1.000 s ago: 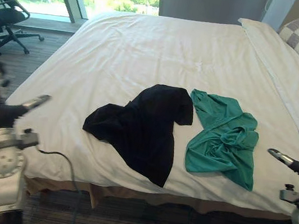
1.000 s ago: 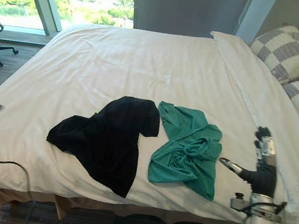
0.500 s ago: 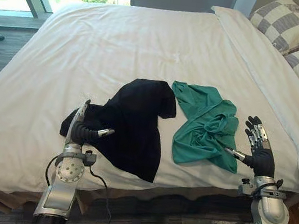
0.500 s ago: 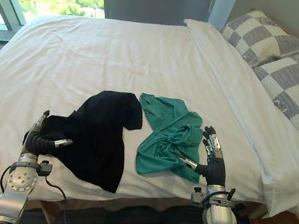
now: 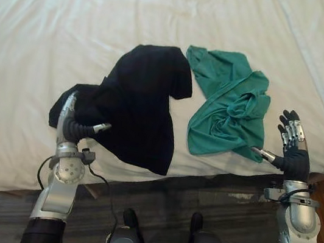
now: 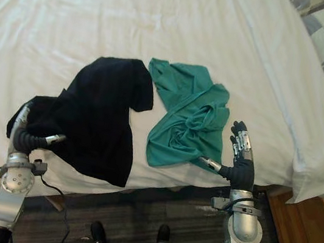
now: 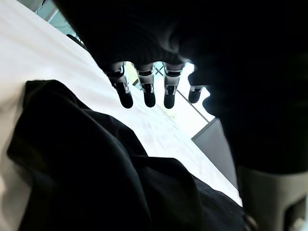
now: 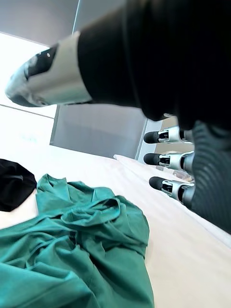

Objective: Tidy the bed and pick cloth on bed and put in laundry

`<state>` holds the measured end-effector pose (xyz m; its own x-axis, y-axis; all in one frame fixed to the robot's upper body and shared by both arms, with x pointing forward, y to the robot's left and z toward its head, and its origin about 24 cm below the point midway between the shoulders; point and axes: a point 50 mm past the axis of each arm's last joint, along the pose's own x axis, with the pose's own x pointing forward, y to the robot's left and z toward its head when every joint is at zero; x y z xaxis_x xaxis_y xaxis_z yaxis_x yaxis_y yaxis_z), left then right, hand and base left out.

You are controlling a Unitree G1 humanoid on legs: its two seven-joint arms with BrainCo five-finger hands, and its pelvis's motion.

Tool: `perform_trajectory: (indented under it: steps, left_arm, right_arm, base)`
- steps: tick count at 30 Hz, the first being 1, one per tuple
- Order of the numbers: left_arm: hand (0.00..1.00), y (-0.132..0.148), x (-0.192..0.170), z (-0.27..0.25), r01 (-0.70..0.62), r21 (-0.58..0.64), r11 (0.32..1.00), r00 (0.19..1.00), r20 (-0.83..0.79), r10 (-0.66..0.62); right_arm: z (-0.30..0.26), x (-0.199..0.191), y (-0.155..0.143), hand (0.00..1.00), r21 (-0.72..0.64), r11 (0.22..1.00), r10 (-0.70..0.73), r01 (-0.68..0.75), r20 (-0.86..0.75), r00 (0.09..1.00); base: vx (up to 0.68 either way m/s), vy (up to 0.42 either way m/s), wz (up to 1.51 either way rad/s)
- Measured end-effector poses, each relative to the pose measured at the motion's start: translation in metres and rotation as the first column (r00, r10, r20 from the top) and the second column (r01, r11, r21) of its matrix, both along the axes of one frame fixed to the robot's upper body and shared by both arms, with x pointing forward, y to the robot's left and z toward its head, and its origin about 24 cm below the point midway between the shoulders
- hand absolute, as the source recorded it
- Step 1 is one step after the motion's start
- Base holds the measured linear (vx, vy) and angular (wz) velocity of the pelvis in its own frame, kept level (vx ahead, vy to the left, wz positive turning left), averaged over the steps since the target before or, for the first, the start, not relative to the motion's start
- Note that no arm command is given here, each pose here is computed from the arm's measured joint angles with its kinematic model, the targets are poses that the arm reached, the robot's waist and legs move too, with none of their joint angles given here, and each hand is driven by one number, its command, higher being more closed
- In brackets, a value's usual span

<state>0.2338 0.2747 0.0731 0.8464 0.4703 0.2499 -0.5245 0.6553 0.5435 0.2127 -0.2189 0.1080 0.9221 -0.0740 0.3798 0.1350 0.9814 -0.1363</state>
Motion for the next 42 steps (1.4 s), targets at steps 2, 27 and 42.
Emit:
perform_trajectory:
  steps: [2,27,42]
  left_arm:
    - [0.00,0.000,0.005,0.009,-0.011,0.006,1.000,0.999,0.044,0.011]
    - [1.00,-0.024,0.041,0.043,0.037,0.179,0.983,0.994,-0.105,-0.018]
    - [1.00,-0.014,0.039,0.009,0.204,0.247,0.947,0.899,-0.430,-0.082]
  right_arm:
    - [0.015,-0.003,-0.002,0.00,-0.008,1.000,-0.011,0.011,0.068,0.998]
    - [0.093,-0.040,0.012,0.00,-0.132,0.984,0.169,-0.123,0.426,0.889]
    - [0.114,-0.039,0.033,0.00,-0.306,0.927,0.351,-0.218,0.497,0.794]
  base:
    - [0.01,-0.016,-0.04]
    - [0.05,-0.033,-0.11]
    - [0.08,0.025,-0.09]
